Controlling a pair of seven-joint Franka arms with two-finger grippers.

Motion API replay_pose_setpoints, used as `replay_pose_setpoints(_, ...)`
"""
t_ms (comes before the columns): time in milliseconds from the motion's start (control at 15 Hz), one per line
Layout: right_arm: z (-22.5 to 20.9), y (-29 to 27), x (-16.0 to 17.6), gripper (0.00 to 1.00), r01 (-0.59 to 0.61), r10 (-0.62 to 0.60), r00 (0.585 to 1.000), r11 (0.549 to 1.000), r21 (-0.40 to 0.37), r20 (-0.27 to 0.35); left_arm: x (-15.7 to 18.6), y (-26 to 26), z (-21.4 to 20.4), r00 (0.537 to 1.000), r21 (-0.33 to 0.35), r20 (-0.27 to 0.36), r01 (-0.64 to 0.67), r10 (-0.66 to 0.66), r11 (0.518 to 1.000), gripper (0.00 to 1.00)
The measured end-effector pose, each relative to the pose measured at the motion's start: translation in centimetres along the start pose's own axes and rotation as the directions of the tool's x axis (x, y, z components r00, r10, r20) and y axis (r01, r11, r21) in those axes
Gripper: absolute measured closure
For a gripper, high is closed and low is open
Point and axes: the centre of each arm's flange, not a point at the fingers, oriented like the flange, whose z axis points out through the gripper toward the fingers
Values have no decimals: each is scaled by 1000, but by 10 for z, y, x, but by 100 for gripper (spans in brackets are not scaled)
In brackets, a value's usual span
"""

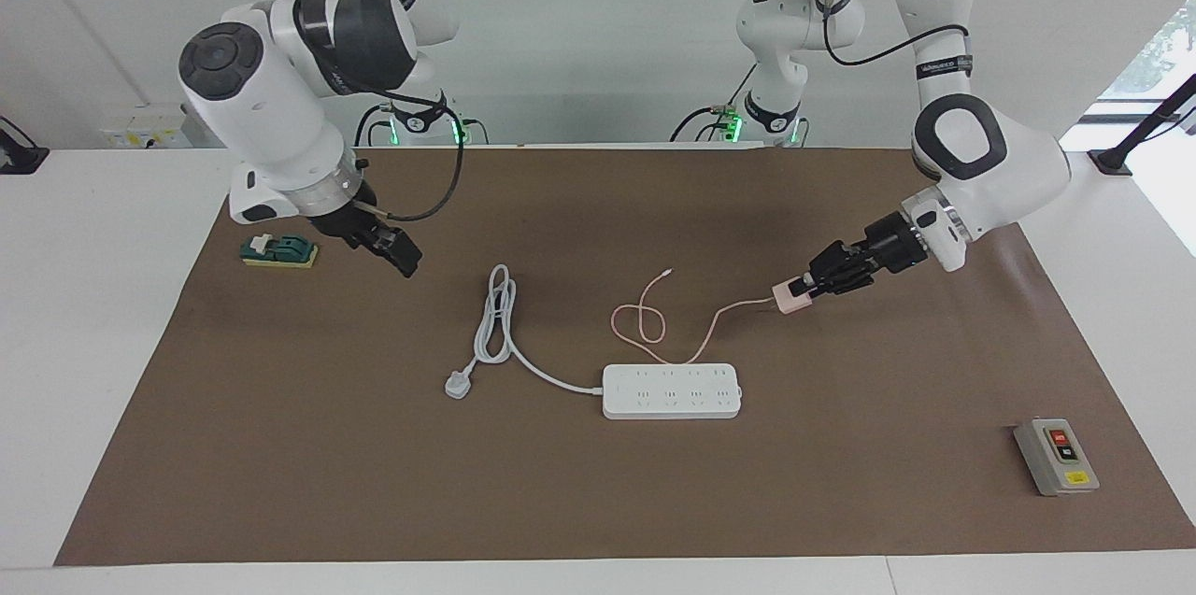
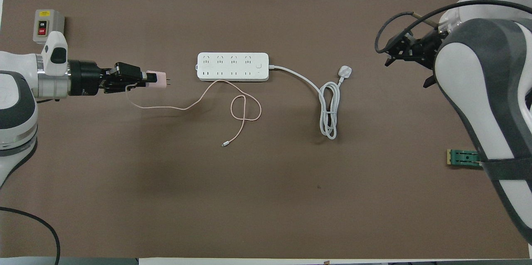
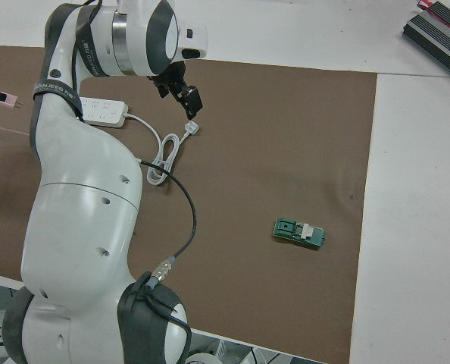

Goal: Plug charger into power strip

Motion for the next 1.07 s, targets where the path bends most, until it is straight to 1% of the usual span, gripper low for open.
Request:
replay_pose_setpoints(267, -17, 12, -10, 0, 125, -126, 992, 990, -61, -17, 6, 11, -36, 999, 184, 52, -24, 15, 983, 69)
replay_pose_setpoints(400, -37, 26, -27, 0, 168, -168, 986, 981, -93, 0, 9, 15, -46, 999, 263, 42, -14, 4, 965, 69)
replay_pose_setpoints(533, -57, 52, -39, 0, 214, -214, 977, 972, -96, 7, 12, 18, -54, 1000, 302, 26, -3, -5, 953, 69)
replay_pose_setpoints(600, -64, 66, -42, 0, 242, -243, 970, 966, -91, 4, 13, 19, -56, 1000, 314, 19, 2, -8, 950, 69)
replay_pose_setpoints(733, -70, 87, -42, 0, 276, -276, 961, 957, -86, 5, 13, 17, -60, 1000, 366, 18, -7, 1, 931, 69)
replay_pose_setpoints(933, -63, 89, -42, 0, 298, -298, 954, 950, -88, 20, 13, 14, -63, 1000, 451, 24, -13, 2, 892, 69)
replay_pose_setpoints(1067, -60, 86, -42, 0, 306, -306, 952, 948, -87, 15, 13, 17, -64, 1000, 478, 31, -18, 4, 878, 69)
